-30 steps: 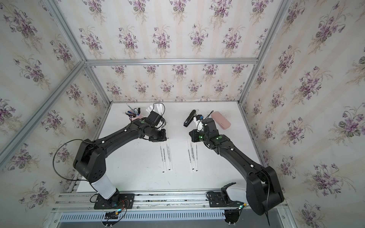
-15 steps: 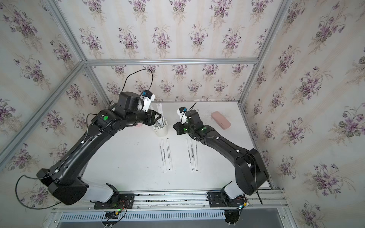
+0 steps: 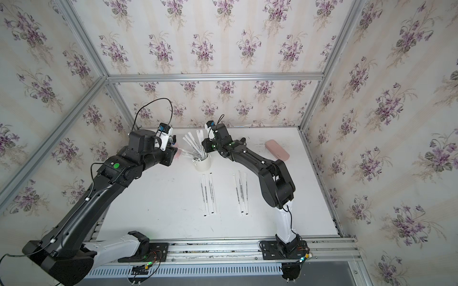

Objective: Take the straws out of the storage container
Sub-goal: Place the straw at the center of the board, then pick up the straw from the container.

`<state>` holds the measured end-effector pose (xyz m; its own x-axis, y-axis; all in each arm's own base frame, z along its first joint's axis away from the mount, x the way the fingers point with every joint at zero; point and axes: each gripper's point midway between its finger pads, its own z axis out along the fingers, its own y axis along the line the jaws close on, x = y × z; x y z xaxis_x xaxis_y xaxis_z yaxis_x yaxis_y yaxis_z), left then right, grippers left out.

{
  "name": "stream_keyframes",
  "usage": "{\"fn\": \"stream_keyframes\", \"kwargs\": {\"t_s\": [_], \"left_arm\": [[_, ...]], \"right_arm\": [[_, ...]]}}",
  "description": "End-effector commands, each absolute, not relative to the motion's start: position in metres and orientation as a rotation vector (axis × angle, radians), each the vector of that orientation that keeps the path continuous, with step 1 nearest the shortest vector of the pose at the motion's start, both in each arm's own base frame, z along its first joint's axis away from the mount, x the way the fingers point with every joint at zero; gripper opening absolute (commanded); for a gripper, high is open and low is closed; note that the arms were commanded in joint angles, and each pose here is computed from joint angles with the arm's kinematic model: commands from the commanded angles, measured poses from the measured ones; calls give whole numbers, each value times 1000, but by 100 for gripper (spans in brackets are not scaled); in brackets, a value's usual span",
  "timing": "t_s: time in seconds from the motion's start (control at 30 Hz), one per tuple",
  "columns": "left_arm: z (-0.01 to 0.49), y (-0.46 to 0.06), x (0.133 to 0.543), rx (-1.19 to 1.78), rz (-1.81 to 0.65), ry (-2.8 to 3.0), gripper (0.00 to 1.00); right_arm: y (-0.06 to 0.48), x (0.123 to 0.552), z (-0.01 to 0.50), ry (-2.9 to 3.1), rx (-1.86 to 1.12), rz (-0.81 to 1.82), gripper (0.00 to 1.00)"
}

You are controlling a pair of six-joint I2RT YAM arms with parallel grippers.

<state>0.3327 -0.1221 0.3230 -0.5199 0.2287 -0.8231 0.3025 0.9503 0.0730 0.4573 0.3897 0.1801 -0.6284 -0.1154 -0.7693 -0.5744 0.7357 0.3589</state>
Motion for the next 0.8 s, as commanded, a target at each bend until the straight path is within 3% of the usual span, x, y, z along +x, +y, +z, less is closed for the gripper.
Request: {"fn": "stream_keyframes", "kwargs": {"t_s": [0.0, 0.33, 0.77], "left_arm": [[325, -126, 338, 391, -130, 2121, 44], [317, -124, 343, 380, -158, 2152, 45], [315, -121, 344, 367, -168, 2159, 45]], "right_arm": [[389, 463, 172, 2196, -519, 730, 25], [397, 477, 150, 2229, -528, 717, 25], [388, 471, 168, 2191, -543, 693, 11]]}}
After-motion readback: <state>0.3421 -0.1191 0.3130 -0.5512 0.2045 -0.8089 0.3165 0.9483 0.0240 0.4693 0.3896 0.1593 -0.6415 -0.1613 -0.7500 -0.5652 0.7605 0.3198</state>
